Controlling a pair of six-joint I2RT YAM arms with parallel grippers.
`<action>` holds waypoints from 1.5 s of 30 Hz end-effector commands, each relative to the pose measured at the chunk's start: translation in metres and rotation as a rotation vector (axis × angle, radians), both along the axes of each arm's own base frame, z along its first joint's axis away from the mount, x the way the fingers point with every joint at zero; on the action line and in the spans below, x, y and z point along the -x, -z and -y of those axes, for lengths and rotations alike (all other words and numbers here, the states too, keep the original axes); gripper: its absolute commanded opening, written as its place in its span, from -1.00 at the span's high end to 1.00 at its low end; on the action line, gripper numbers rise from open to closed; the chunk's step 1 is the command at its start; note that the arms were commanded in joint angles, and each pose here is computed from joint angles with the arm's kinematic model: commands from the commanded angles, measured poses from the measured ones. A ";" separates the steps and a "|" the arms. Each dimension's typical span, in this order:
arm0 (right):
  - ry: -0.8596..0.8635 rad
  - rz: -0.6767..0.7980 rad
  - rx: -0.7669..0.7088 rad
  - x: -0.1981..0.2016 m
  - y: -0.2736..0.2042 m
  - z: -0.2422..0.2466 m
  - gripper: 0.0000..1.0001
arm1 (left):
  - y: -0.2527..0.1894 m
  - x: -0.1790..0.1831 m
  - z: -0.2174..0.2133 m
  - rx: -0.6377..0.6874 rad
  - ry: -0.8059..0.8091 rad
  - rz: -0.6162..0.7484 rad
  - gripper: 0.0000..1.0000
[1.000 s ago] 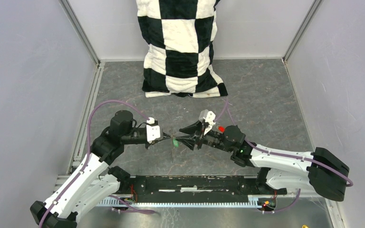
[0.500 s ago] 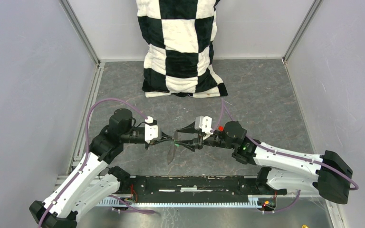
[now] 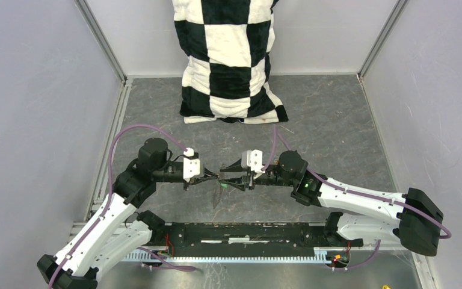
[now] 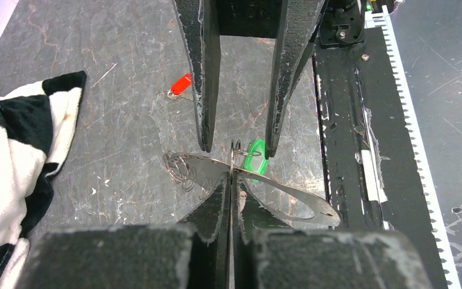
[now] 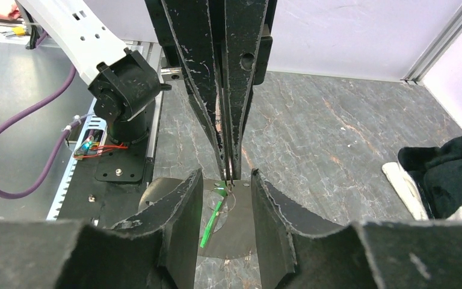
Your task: Put the keys on the keyring
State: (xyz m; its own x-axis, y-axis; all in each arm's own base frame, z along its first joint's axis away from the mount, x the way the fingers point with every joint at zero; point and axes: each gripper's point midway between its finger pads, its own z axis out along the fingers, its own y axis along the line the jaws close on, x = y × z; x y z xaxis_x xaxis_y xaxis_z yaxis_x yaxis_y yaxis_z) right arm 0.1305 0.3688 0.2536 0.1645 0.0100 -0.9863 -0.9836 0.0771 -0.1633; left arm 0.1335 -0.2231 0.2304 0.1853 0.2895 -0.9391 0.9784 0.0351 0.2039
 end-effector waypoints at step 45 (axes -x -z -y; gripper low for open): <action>0.076 0.018 0.296 -0.028 -0.002 -0.007 0.99 | -0.004 -0.002 0.000 -0.086 0.026 -0.059 0.41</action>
State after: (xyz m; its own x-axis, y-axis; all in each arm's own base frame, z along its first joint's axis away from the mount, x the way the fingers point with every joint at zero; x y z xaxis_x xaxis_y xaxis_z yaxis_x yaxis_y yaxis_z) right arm 0.1500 0.3726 0.2377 0.1363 -0.2650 -0.9546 -0.9833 0.0814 -0.1630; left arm 0.1331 -0.2238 0.2269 0.1093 0.3532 -0.9292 0.9931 0.0011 0.1172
